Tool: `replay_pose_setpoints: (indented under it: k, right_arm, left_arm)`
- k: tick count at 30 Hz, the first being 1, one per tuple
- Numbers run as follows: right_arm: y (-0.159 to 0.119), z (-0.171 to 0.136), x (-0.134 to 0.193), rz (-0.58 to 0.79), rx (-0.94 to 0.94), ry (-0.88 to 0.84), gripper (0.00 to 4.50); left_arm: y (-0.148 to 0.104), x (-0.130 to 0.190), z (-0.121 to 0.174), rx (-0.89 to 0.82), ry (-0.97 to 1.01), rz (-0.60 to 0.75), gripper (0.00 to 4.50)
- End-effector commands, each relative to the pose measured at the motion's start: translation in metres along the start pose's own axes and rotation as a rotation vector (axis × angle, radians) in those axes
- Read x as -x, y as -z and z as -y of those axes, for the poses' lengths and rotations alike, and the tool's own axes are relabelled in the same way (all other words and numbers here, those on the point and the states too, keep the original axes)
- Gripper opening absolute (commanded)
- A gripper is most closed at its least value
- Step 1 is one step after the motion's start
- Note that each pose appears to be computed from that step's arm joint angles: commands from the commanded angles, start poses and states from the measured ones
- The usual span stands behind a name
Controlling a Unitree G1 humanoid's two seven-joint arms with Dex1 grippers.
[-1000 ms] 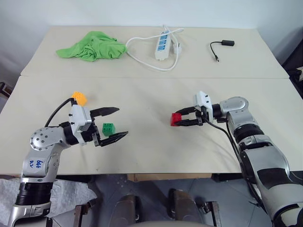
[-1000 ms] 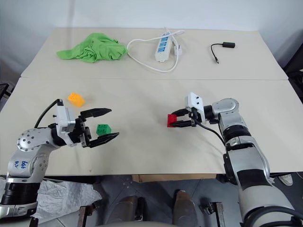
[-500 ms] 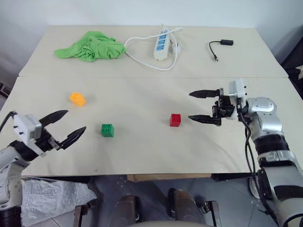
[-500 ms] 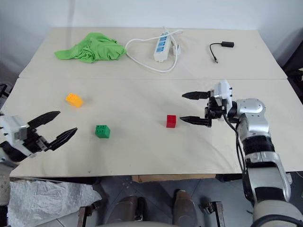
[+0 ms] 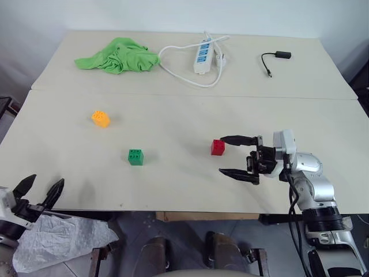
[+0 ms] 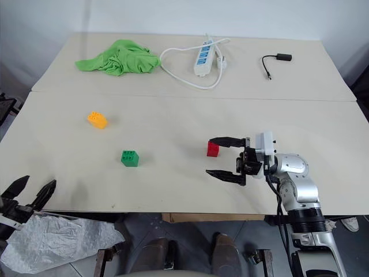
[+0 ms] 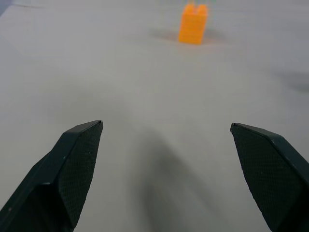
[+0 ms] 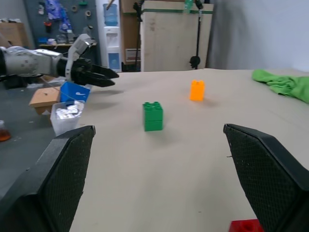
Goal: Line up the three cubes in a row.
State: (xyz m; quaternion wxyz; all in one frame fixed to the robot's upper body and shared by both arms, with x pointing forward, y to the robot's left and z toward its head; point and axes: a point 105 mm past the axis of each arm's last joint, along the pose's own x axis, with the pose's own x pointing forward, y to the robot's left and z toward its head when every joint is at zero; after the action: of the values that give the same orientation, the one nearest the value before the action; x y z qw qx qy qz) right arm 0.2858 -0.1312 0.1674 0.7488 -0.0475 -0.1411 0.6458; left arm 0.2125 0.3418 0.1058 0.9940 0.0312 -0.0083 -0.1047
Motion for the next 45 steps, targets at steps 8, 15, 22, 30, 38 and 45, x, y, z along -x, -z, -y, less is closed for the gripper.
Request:
replay_pose_setpoints:
  k: [8, 15, 22, 30, 38, 45]
  right_arm:
    - [-0.006, -0.008, 0.038, -0.157, 0.005, -0.098, 4.46]
    - [0.001, -0.021, 0.050, -0.207, -0.051, -0.119, 4.46]
    - [0.007, -0.025, 0.059, -0.231, -0.059, -0.060, 4.50]
    - [0.012, -0.023, 0.074, -0.266, -0.047, 0.008, 4.50]
    - [0.003, -0.011, 0.092, -0.274, -0.011, 0.130, 4.50]
    - [-0.005, -0.002, 0.097, -0.242, 0.030, 0.229, 4.50]
  left_arm:
    - [-0.030, -0.062, 0.078, -0.270, 0.686, -0.067, 4.50]
    - [-0.017, -0.103, 0.091, -0.320, 0.853, -0.115, 4.50]
    - [-0.022, -0.120, 0.097, -0.327, 0.938, -0.086, 4.12]
    - [-0.030, -0.122, 0.101, -0.332, 1.039, -0.094, 1.77]
    - [-0.064, -0.167, 0.149, -0.341, 1.135, -0.009, 1.45]
    - [-0.052, -0.210, 0.205, -0.368, 1.193, -0.056, 1.45]
